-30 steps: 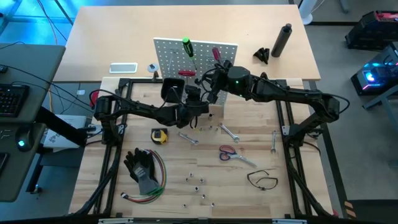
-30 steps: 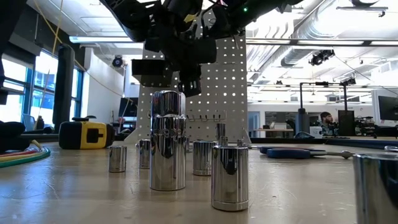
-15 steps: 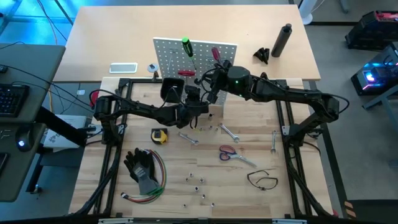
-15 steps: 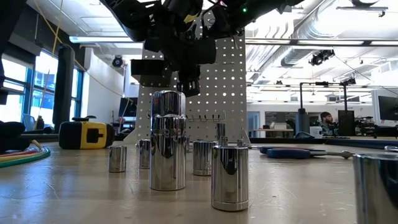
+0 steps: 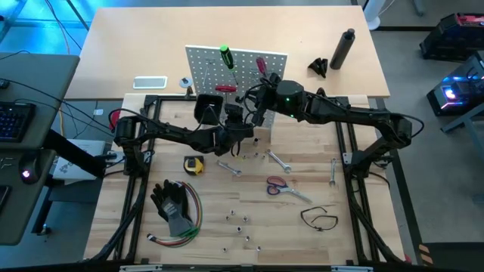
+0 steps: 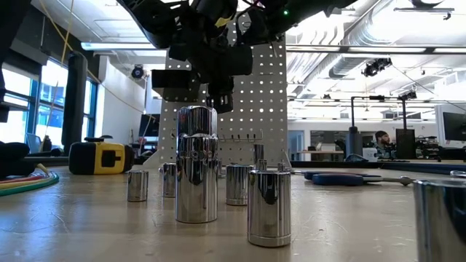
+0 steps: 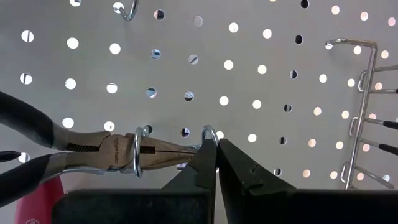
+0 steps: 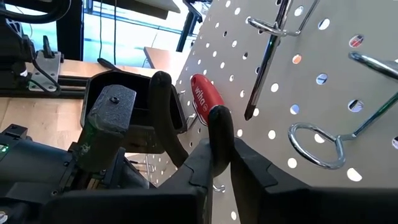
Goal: Hang tools onto peg board
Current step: Hang the black pliers on the white peg board
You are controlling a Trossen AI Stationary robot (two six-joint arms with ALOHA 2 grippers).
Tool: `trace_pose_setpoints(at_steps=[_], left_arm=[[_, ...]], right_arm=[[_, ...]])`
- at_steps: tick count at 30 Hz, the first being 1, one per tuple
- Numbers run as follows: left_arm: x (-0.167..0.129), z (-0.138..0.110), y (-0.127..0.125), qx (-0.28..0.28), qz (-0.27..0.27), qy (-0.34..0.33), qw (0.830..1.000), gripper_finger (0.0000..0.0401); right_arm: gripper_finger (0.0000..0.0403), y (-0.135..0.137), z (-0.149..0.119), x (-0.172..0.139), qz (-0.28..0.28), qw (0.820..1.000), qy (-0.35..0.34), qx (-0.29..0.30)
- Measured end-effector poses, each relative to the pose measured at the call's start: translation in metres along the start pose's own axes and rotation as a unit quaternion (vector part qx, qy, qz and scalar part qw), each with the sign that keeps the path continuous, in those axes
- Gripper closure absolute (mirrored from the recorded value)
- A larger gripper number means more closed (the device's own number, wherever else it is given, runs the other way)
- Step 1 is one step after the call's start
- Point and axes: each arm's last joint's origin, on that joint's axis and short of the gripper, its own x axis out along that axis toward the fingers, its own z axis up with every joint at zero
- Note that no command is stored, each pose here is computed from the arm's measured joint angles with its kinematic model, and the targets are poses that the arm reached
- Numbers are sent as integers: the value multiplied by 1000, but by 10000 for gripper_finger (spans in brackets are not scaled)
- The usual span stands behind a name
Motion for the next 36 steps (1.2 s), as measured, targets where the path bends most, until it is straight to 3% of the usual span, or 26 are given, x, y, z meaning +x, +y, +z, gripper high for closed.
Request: trace_pose_setpoints(at_steps=[36], left_arm=[[1, -1, 1, -2, 3, 5, 1000, 401]], right_arm=[[377, -6, -5, 6, -11, 1000, 10, 11]])
